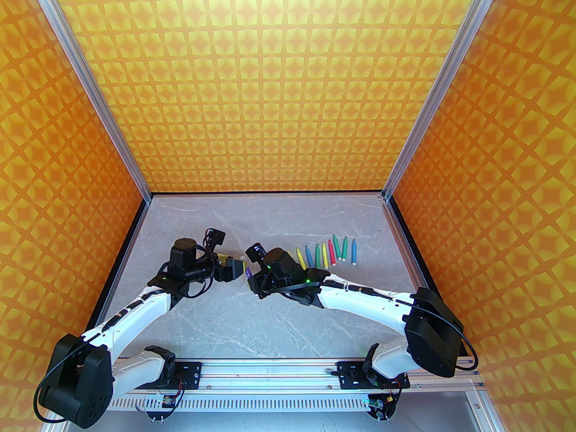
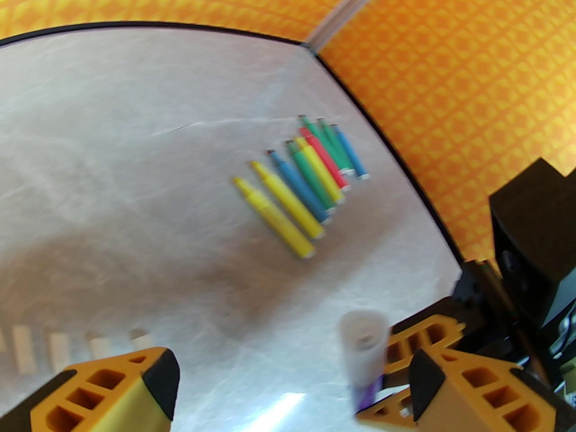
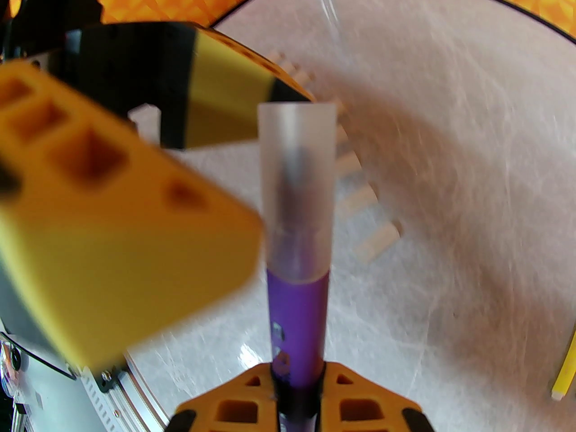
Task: Open the pen caps
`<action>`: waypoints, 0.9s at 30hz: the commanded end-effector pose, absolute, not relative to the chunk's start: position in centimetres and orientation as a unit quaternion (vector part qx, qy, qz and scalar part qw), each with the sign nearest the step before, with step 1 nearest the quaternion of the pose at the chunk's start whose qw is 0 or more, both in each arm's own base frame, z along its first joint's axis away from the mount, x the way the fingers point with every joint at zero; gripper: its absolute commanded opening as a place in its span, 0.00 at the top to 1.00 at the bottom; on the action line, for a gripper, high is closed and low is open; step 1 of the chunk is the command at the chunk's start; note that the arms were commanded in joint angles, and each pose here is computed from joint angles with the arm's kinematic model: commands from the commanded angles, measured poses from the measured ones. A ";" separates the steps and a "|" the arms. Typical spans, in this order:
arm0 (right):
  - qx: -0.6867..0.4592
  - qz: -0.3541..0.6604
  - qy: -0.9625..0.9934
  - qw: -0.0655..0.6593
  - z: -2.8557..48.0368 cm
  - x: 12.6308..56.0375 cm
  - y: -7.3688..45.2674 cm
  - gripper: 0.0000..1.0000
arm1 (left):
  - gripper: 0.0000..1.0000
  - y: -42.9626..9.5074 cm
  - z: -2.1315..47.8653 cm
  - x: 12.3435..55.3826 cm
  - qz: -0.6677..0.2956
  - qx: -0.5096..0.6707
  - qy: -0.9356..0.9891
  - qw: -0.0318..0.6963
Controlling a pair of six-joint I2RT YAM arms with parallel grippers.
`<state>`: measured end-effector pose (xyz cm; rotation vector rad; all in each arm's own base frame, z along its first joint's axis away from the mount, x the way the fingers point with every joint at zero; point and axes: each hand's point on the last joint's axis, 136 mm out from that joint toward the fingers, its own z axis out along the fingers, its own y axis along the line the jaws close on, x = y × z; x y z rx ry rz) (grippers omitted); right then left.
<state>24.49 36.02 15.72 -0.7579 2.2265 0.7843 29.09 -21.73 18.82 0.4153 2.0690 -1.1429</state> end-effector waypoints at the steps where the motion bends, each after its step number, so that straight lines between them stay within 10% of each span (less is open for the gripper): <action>1: -0.299 0.323 0.825 0.355 17.4 24.5 36.6 1.00 | 0.15 -23.1 21.6 29.2 -0.484 0.178 0.771 0.373; 27: -0.313 0.346 0.807 0.363 17.7 23.9 37.0 1.00 | 0.46 -24.1 22.3 28.6 -0.507 0.197 0.760 0.356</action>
